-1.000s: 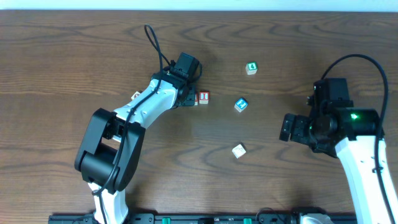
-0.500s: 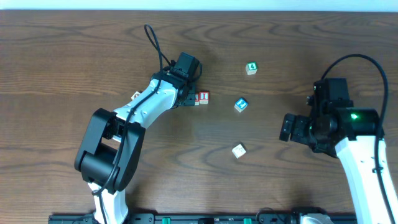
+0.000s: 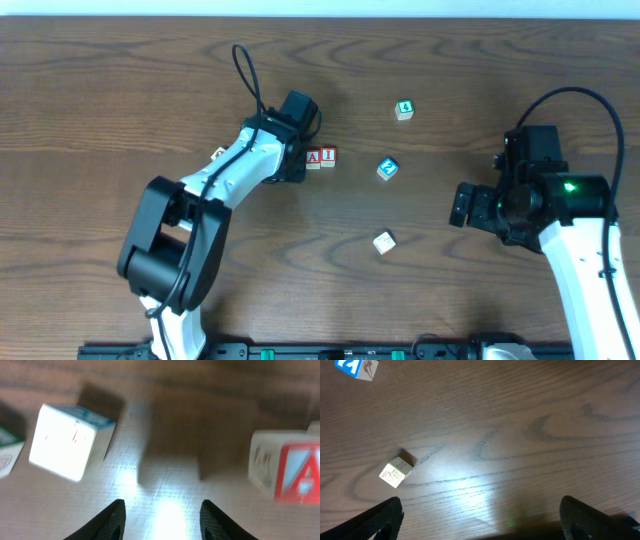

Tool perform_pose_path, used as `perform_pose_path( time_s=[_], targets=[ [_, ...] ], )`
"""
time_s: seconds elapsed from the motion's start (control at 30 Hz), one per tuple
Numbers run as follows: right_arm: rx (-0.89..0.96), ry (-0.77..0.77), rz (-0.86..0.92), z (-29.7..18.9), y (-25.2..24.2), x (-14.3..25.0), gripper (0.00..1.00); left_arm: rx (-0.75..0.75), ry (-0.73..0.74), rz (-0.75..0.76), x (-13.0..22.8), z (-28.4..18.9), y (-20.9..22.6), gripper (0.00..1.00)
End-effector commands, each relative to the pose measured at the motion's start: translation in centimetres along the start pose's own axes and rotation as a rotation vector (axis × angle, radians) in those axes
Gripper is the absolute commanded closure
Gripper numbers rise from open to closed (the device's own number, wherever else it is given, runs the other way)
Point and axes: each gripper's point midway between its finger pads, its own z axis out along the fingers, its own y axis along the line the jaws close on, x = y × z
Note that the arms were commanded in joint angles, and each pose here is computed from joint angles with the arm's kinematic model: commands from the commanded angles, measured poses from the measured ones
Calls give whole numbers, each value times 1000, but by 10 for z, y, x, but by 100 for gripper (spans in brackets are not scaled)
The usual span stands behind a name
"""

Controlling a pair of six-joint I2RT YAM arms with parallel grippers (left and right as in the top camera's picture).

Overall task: Spell out Ai2
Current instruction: 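Open the left gripper and lift away from the 'AI' blocks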

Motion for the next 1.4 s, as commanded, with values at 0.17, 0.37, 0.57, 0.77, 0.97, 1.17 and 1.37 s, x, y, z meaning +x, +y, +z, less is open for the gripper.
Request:
perform_pose_path(
  time_s=[0.17,0.37,0.57,0.77,0.97,1.17,1.37],
  targets=[
    [7,1,3,1,0,1,1,142,8,-5,11,-11,-24,47],
    [10,-1,4,1,-1,1,1,211,5,6,15,-5,-39,45],
    [10,0,4,1,-1,1,1,191,-59,4,1,-5,-38,45],
    [10,0,4,1,-1,1,1,182,-105,17,-7,-3,-37,46],
    [10,0,4,1,-1,1,1,184,-117,21,-9,1,-38,45],
    [10,-1,4,1,-1,1,1,173,-110,28,-9,11,-38,46],
    [10,-1,4,1,-1,1,1,171,-110,34,-10,19,-39,46]
  ],
)
